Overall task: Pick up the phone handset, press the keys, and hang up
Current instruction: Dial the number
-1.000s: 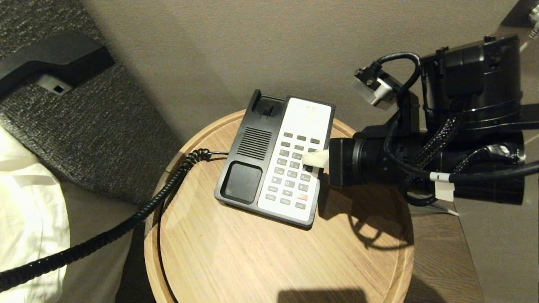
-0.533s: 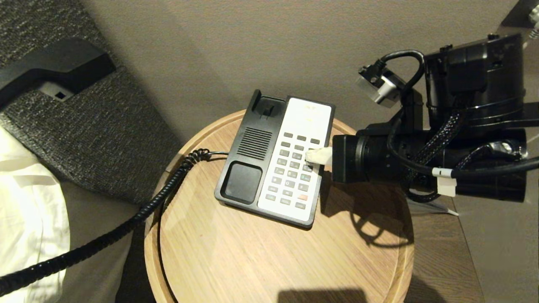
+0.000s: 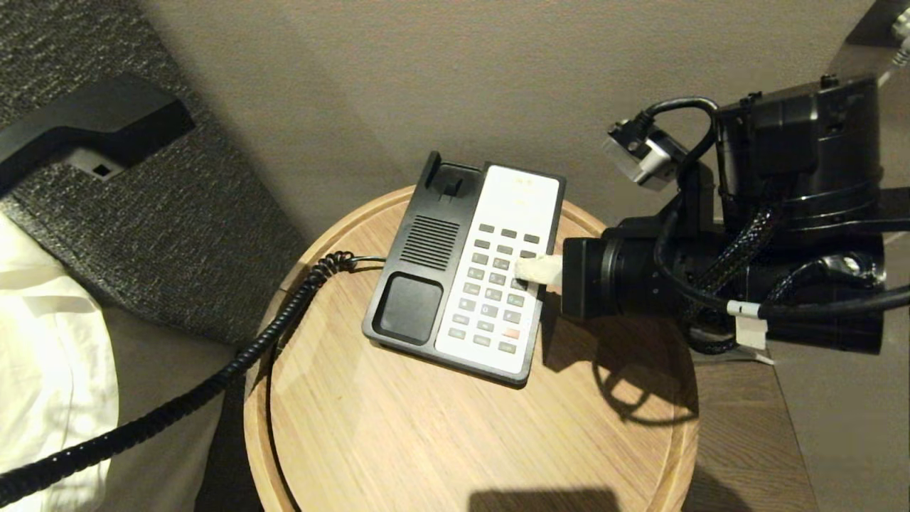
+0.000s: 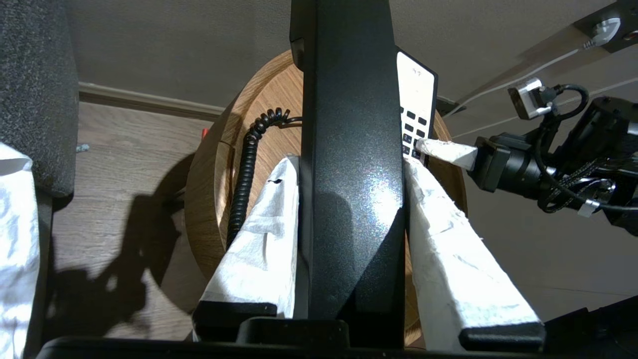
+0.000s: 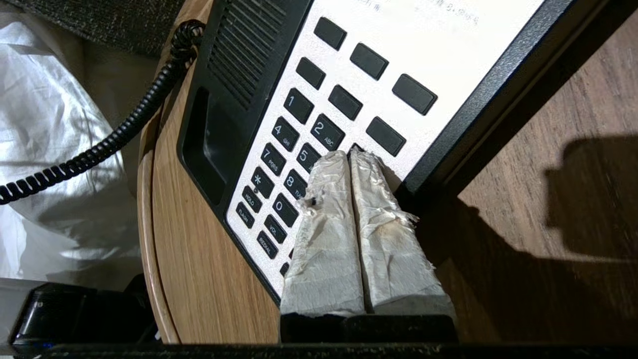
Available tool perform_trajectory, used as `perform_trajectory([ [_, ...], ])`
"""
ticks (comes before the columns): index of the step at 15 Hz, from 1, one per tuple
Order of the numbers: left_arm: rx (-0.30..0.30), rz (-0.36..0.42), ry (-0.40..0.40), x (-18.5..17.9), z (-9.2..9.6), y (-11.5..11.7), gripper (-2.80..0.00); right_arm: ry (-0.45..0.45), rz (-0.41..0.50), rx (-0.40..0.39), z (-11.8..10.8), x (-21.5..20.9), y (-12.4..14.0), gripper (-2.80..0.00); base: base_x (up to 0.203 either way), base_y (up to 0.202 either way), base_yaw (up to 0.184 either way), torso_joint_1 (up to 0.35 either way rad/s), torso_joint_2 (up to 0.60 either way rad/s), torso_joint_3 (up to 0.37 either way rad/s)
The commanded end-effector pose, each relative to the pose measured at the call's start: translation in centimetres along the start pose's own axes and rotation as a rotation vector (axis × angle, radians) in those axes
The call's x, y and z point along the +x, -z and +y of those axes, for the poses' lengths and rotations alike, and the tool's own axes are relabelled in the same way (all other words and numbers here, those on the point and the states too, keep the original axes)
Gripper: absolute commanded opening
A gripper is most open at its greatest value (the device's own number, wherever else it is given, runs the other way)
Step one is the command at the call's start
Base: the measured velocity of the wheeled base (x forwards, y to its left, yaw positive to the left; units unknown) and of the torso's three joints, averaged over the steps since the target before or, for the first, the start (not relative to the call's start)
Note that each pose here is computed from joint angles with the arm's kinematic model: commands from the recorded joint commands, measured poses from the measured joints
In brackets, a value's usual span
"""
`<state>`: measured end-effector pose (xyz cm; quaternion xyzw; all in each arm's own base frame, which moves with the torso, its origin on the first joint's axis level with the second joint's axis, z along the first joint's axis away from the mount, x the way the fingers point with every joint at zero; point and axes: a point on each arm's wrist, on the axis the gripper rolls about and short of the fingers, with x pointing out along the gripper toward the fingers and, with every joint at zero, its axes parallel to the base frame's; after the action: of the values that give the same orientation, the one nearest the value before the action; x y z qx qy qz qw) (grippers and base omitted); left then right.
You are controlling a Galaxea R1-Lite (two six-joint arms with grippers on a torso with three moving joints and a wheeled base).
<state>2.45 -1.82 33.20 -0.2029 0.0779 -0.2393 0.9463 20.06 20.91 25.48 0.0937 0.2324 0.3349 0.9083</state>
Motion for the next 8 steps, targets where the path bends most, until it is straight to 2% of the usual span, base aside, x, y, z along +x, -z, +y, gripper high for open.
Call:
perform_trajectory([
  [1,-0.001,0.002,-0.004,0.0,0.1,0.1,-2.8,0.006,0.014,-0.003,-0.3,0.2,0.6,-2.8,0.0,0.0,0.0,0.0,0.0,0.0],
  [8,0.009,0.026,-0.014,-0.3,0.9,1.4,-2.8,-0.015,-0.034,0.003,0.0,-0.5,-0.1,-2.8,0.0,0.0,0.0,0.0,0.0,0.0],
])
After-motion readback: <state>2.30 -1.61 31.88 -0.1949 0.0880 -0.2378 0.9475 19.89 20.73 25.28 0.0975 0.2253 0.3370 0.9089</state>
